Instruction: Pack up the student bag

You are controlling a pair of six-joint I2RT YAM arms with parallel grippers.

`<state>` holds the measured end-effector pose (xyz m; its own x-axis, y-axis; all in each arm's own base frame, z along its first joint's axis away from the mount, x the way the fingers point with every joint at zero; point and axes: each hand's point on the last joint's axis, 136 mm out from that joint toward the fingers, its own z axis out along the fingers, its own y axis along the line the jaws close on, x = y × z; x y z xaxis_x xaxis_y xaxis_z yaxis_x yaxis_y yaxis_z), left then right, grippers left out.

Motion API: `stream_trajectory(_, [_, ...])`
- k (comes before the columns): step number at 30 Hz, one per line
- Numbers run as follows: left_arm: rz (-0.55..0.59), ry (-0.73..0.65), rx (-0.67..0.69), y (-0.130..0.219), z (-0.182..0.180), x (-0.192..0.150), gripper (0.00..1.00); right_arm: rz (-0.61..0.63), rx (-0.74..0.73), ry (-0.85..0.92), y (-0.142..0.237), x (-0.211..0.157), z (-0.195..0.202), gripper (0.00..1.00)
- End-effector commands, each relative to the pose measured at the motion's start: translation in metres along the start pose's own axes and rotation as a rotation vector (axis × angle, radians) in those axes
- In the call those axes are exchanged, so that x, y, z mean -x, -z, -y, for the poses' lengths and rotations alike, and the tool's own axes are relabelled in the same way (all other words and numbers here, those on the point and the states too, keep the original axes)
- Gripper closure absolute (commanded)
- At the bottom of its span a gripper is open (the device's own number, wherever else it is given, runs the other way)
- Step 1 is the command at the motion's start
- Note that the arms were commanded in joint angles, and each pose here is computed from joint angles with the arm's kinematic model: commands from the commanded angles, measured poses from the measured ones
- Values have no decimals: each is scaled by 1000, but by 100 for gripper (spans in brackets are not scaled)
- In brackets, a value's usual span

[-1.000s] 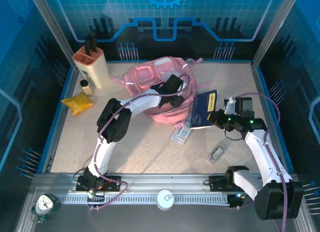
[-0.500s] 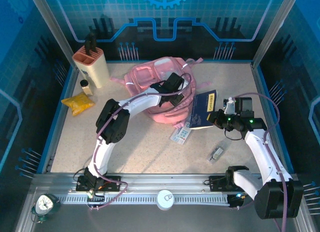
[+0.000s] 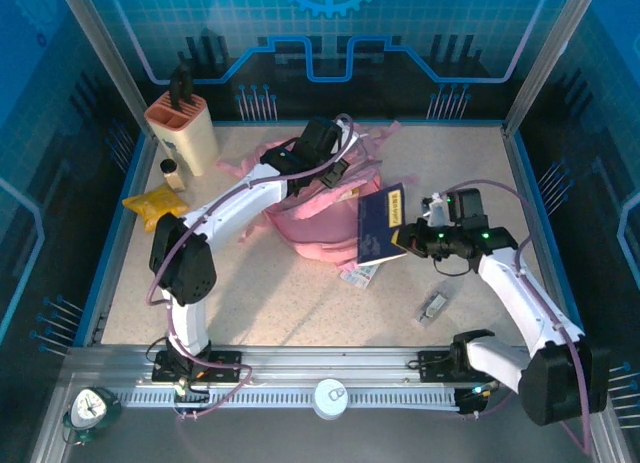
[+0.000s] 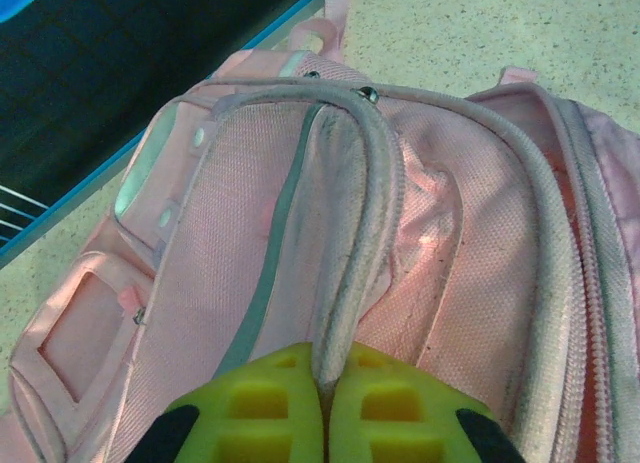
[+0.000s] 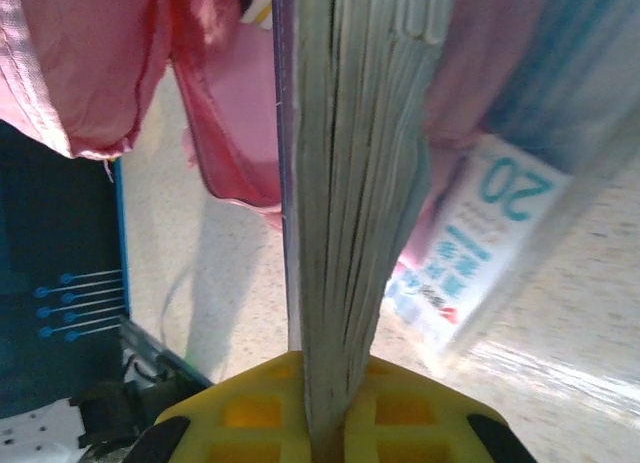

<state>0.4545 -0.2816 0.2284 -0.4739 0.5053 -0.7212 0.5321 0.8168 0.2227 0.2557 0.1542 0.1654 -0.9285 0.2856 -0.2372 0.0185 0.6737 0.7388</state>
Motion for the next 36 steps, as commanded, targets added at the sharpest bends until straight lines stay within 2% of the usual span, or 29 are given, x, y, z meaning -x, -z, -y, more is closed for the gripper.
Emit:
stream_trajectory(1, [93,50,51,42,-23,30,100,1,178,21,-20,12,-47,100])
stream_trajectory(8, [131,61,30,60,-24,38,100,-1,258,46,-88,51,-86,100])
stream_trajectory(11, [150,81,12,62,-22,40,100,13,242,29,-125,78,-80,100])
stream_trajectory(15, [135,108,-4,56,-21,38,100,-1,212,26,-167,106,-72,92])
stream_trajectory(16, [131,110,-3,55,-20,37,100,-1,181,22,-174,110,-64,88])
stream_trajectory(18, [126,124,5,54,-23,36,100,17,132,22,-177,113,-52,70])
stream_trajectory(20, [124,138,-1,54,-23,34,100,22,95,44,-170,108,-46,56])
stream_trajectory(28, [136,163,-30,53,-19,34,100,45,-108,155,-119,55,-13,27])
stream_trajectory(31, [144,171,-27,56,-21,35,100,-5,-109,161,-117,28,-14,30])
stream_trajectory(34, [143,169,-29,58,-21,35,100,-43,-52,184,-125,0,-26,49])
stream_trajectory(36, [144,161,-33,58,-20,35,100,-34,-31,183,-131,-4,-33,64])
